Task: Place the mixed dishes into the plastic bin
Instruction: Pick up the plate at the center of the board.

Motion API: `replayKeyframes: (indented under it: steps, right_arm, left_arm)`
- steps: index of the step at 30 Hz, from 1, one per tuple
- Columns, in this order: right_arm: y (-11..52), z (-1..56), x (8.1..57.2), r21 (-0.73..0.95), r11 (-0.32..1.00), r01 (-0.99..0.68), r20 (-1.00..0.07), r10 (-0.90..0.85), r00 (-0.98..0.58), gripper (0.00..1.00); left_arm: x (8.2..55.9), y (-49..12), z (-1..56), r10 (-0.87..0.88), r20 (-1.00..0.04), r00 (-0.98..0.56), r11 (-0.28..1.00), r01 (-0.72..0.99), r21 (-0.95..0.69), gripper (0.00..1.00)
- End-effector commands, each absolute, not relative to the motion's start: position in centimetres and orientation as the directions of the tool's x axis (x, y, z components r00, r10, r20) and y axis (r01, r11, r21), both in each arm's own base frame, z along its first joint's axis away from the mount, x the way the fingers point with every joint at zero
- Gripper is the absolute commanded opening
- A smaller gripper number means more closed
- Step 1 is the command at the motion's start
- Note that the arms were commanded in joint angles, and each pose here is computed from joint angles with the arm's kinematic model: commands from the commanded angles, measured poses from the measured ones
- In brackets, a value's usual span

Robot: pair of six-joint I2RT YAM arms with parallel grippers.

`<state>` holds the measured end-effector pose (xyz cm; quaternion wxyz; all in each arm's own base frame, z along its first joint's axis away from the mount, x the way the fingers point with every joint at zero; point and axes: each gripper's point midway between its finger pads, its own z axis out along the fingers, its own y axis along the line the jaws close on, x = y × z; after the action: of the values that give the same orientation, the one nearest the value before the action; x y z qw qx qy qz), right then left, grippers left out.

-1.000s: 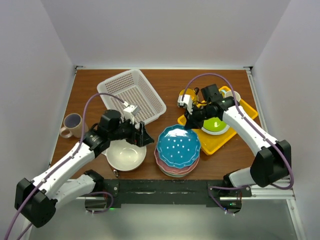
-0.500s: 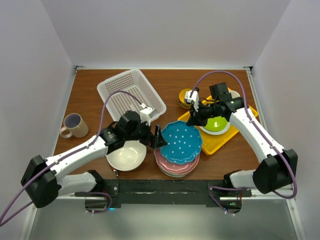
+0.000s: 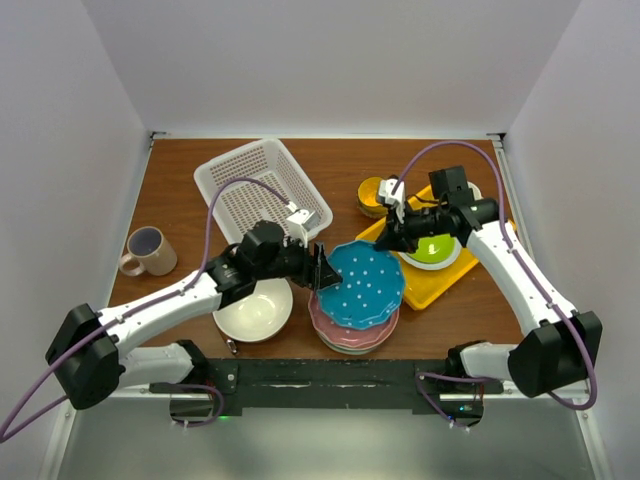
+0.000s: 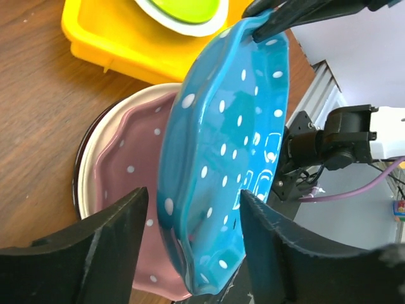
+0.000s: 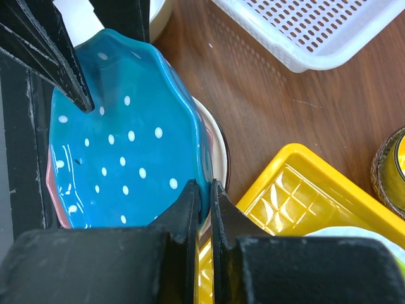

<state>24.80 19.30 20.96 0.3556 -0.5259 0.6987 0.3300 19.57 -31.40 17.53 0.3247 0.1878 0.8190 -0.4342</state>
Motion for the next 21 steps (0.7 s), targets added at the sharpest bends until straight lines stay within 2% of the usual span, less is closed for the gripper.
replayKeyframes:
  steps: [1,3,4,6,7,10,17,21]
  right_arm:
    - [20.5,24.6,24.0,0.073,0.161,-0.984,-0.917,-0.378,-0.13,0.0]
    - [20.3,24.7,24.2,0.079,0.17,-0.982,-0.919,-0.37,-0.138,0.0]
    - [20.2,24.6,24.2,0.083,0.172,-0.982,-0.918,-0.369,-0.142,0.0]
    - [20.2,24.6,24.2,0.086,0.173,-0.981,-0.92,-0.365,-0.145,0.0]
    - [20.2,24.6,24.2,0.09,0.174,-0.981,-0.919,-0.365,-0.149,0.0]
    - [20.2,24.5,24.0,0.097,0.168,-0.981,-0.92,-0.36,-0.153,0.0]
    - [20.3,24.2,23.5,0.134,0.161,-0.978,-0.92,-0.346,-0.183,0.0]
    - [20.3,24.0,23.2,0.147,0.158,-0.976,-0.921,-0.338,-0.194,0.2]
  left_arm:
    - [19.3,-32.6,19.1,-0.001,-0.71,-0.704,0.488,0.62,-0.615,0.56]
    - [19.1,-32.7,19.3,0.003,-0.71,-0.705,0.477,0.625,-0.618,0.49]
    - [19.0,-32.8,19.4,0.005,-0.71,-0.704,0.468,0.629,-0.62,0.38]
    - [18.7,-32.9,19.4,0.015,-0.709,-0.705,0.456,0.636,-0.623,0.26]
    - [18.6,-32.9,19.4,0.016,-0.705,-0.709,0.453,0.634,-0.626,0.16]
    - [18.5,-33.0,19.6,0.014,-0.702,-0.712,0.447,0.632,-0.633,0.0]
    - [18.9,-32.3,21.3,-0.063,-0.709,-0.702,0.462,0.609,-0.645,0.0]
    - [19.2,-31.5,22.9,-0.121,-0.72,-0.684,0.469,0.6,-0.649,0.0]
